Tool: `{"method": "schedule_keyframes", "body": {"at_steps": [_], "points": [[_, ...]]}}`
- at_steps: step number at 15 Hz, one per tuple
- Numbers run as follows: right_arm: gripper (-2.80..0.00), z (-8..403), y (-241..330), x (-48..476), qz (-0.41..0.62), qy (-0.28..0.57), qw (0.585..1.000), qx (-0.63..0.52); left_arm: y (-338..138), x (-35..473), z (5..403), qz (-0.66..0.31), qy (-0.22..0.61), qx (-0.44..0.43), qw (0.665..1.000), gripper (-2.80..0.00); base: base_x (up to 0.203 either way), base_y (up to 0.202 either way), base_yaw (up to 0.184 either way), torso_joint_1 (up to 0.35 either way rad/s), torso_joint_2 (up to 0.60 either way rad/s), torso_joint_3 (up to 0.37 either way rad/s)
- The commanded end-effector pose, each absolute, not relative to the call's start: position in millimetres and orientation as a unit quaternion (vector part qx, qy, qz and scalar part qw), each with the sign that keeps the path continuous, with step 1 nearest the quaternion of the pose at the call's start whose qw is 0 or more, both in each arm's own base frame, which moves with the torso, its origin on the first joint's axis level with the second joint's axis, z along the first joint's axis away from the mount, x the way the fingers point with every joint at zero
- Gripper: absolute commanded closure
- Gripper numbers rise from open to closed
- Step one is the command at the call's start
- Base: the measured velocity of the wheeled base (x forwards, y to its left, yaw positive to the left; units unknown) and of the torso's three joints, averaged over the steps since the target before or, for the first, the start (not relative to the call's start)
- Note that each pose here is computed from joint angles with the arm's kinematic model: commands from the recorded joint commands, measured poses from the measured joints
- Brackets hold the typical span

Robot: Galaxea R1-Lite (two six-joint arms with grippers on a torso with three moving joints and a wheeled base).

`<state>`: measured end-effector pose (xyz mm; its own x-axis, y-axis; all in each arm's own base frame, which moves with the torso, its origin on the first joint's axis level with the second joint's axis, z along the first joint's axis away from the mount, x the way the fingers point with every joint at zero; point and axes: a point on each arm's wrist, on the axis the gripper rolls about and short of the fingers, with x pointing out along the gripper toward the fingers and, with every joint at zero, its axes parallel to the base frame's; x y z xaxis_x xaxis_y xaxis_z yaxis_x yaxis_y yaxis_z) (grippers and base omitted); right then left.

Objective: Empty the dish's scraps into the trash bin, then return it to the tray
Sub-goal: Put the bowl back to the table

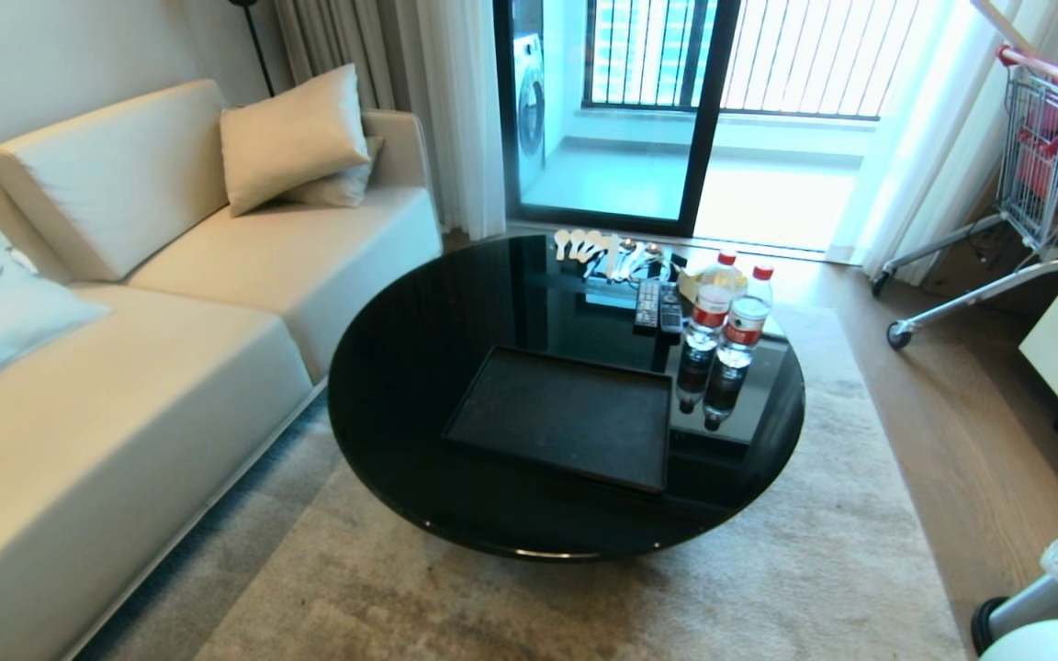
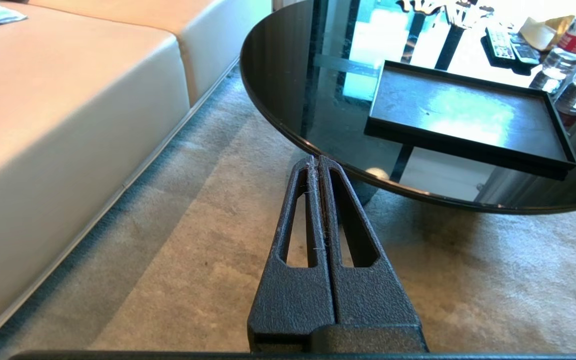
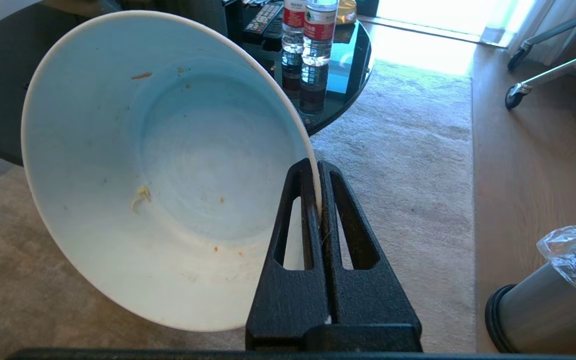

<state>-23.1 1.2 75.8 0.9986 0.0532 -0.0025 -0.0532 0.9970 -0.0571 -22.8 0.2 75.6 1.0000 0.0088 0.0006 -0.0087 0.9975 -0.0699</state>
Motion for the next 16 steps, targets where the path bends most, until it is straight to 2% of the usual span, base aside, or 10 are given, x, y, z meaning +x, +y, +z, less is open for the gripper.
{"method": "schedule_keyframes", "body": {"at_steps": [1, 10, 16], "points": [[0.0, 75.7, 1.2, -23.0, 0.027, 0.001, 0.999, -0.029, 0.2, -22.8, 75.6, 0.005, -0.001, -0.035, 0.999, 0.0, 0.0, 0.0, 0.0, 0.0, 0.0, 0.0], [0.0, 75.7, 1.2, -23.1, 0.027, 0.001, 0.999, -0.029, 0.2, -22.8, 75.6, 0.005, -0.001, -0.035, 0.999, 0.0, 0.0, 0.0, 0.0, 0.0, 0.0, 0.0], [0.0, 75.7, 1.2, -23.0, 0.027, 0.001, 0.999, -0.029, 0.2, -22.8, 75.6, 0.005, -0.001, -0.035, 0.999, 0.0, 0.158, 0.0, 0.001, 0.004, 0.0, 0.002]]}}
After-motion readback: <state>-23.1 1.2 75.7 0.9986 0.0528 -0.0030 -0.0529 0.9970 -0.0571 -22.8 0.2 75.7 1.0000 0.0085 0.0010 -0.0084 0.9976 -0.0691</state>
